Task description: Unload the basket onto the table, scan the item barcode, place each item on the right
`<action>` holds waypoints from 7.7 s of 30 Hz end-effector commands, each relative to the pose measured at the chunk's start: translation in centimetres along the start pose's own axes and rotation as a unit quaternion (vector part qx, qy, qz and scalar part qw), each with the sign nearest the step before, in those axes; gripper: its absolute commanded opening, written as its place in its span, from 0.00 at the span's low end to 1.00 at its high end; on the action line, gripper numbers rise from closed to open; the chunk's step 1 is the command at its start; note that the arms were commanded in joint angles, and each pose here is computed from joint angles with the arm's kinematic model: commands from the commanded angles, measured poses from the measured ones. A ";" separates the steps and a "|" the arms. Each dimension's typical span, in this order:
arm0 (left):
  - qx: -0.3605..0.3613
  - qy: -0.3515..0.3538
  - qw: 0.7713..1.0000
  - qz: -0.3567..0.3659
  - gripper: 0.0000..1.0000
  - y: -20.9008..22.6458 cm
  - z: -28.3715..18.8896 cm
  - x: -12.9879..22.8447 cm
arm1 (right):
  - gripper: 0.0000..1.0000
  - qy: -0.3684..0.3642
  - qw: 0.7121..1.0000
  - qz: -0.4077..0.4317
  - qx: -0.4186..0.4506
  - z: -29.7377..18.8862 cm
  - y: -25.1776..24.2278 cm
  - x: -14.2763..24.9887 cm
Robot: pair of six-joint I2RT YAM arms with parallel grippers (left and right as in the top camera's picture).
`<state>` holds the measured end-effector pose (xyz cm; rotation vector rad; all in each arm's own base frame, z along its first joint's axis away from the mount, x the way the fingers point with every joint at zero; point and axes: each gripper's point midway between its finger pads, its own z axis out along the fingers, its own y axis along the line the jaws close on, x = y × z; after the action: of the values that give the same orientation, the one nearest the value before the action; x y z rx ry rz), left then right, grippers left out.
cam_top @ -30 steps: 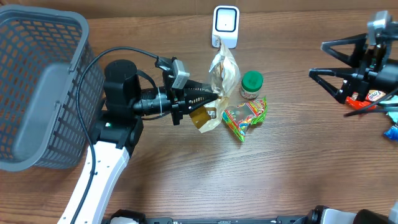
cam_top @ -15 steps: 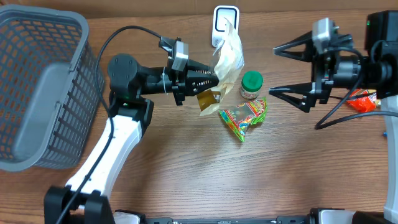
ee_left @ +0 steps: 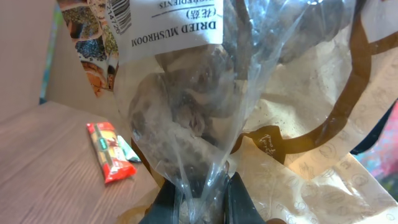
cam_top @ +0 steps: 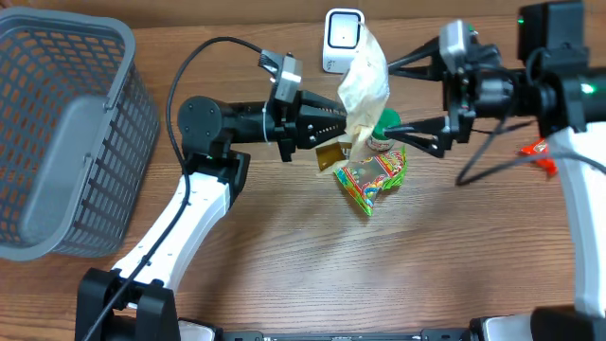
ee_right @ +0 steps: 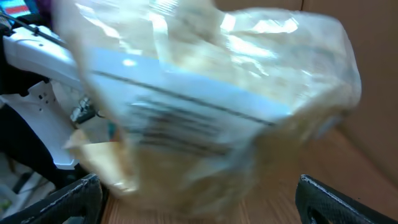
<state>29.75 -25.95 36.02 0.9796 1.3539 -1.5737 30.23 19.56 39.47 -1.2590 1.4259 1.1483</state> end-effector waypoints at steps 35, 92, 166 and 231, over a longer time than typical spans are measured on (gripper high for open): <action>0.008 0.005 0.999 -0.031 0.04 1.3 2.0 1.6 | 0.34 -0.042 0.995 0.023 -0.085 2.7 1.3 -0.6; -0.483 0.211 0.814 -0.245 1.00 14.8 -12.6 19.8 | 0.03 0.020 0.907 0.230 0.352 6.7 -28.0 11.2; -0.435 0.321 0.788 -0.294 1.00 9.8 -9.8 24.9 | 0.04 -0.030 0.371 0.513 0.773 -47.3 -17.8 23.1; -0.435 0.359 0.817 -0.119 1.00 11.7 -7.0 23.7 | 0.97 0.095 0.653 0.608 0.441 -11.8 -12.3 21.5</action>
<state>32.18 -21.82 8.84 0.7182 2.5364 -0.5465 40.72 2.56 21.02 0.4923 2.6093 0.6739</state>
